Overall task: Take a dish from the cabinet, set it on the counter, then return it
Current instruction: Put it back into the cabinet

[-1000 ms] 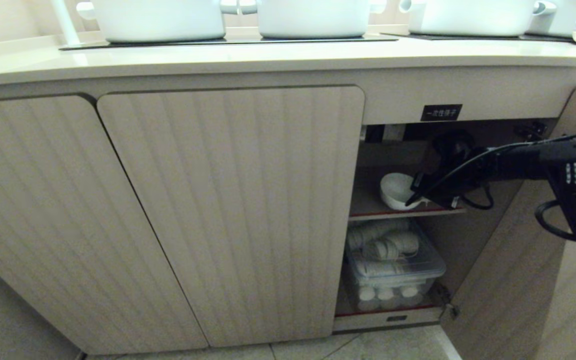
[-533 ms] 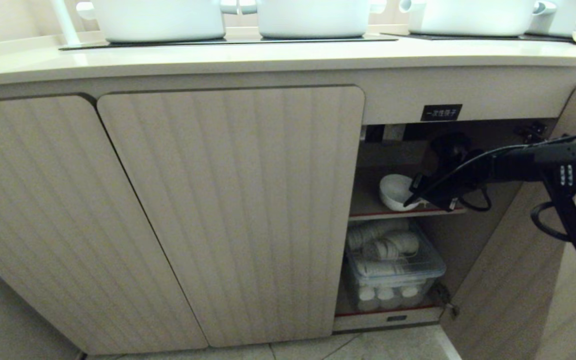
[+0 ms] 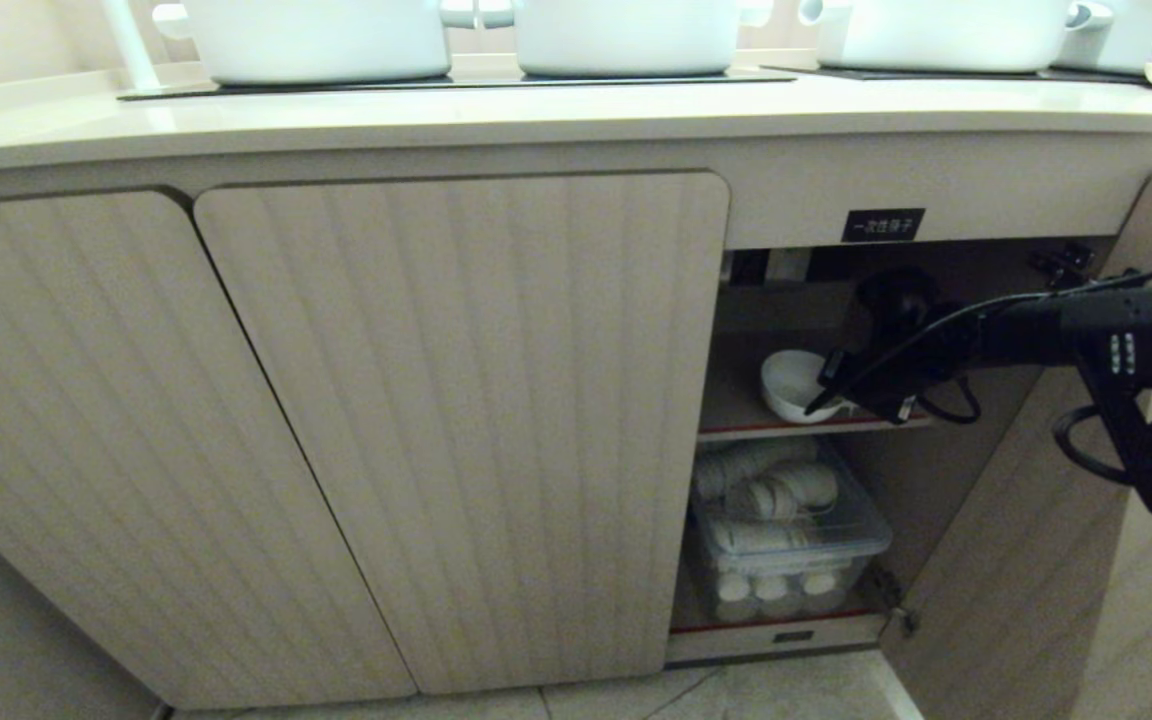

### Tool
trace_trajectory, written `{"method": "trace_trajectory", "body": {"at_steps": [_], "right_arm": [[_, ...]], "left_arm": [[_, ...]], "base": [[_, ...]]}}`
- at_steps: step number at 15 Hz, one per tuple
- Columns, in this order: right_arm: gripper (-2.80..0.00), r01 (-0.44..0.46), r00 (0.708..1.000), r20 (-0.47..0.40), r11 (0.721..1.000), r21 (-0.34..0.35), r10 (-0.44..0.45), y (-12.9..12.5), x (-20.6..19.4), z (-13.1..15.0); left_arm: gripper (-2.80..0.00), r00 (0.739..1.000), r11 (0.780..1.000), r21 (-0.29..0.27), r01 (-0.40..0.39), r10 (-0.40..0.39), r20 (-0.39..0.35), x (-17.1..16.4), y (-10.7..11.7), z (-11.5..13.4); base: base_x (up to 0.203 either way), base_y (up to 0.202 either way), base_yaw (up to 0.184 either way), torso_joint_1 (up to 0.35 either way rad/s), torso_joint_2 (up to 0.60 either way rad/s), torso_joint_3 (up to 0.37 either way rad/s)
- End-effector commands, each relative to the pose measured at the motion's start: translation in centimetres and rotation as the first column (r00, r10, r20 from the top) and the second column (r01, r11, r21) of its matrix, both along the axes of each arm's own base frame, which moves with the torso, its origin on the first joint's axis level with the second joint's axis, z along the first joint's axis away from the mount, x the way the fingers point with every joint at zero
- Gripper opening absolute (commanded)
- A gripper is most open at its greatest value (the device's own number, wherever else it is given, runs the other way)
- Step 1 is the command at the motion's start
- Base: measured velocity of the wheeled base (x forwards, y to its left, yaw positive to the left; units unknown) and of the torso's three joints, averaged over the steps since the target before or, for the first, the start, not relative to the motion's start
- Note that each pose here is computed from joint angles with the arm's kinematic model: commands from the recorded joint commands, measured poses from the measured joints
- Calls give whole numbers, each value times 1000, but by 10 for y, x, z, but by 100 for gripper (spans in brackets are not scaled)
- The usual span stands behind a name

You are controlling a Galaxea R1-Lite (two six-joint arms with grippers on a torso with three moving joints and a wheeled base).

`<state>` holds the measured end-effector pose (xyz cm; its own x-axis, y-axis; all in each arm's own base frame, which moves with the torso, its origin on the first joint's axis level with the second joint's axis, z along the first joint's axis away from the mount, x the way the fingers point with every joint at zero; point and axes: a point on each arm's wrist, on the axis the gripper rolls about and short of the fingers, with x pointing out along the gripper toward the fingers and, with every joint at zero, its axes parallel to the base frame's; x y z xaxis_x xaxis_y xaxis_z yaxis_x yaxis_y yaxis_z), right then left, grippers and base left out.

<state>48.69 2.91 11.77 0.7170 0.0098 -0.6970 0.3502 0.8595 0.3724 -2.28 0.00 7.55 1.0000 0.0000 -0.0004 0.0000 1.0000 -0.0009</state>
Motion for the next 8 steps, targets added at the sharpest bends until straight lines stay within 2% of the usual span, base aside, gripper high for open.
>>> {"method": "trace_trajectory", "body": {"at_steps": [1, 8], "right_arm": [[-280, 2, 1000, -6, 1000, 2, -2, 1, 0, -2], [-280, 2, 1000, 1, 1000, 2, -2, 1, 1, -3]], "left_arm": [[-280, 1000, 1000, -1, 0, 0, 0, 0, 0, 0], [-280, 1000, 1000, -1, -1, 1, 0, 0, 0, 0]], "base": [[0, 0, 0, 0, 0, 0], [0, 0, 0, 0, 0, 0]]}}
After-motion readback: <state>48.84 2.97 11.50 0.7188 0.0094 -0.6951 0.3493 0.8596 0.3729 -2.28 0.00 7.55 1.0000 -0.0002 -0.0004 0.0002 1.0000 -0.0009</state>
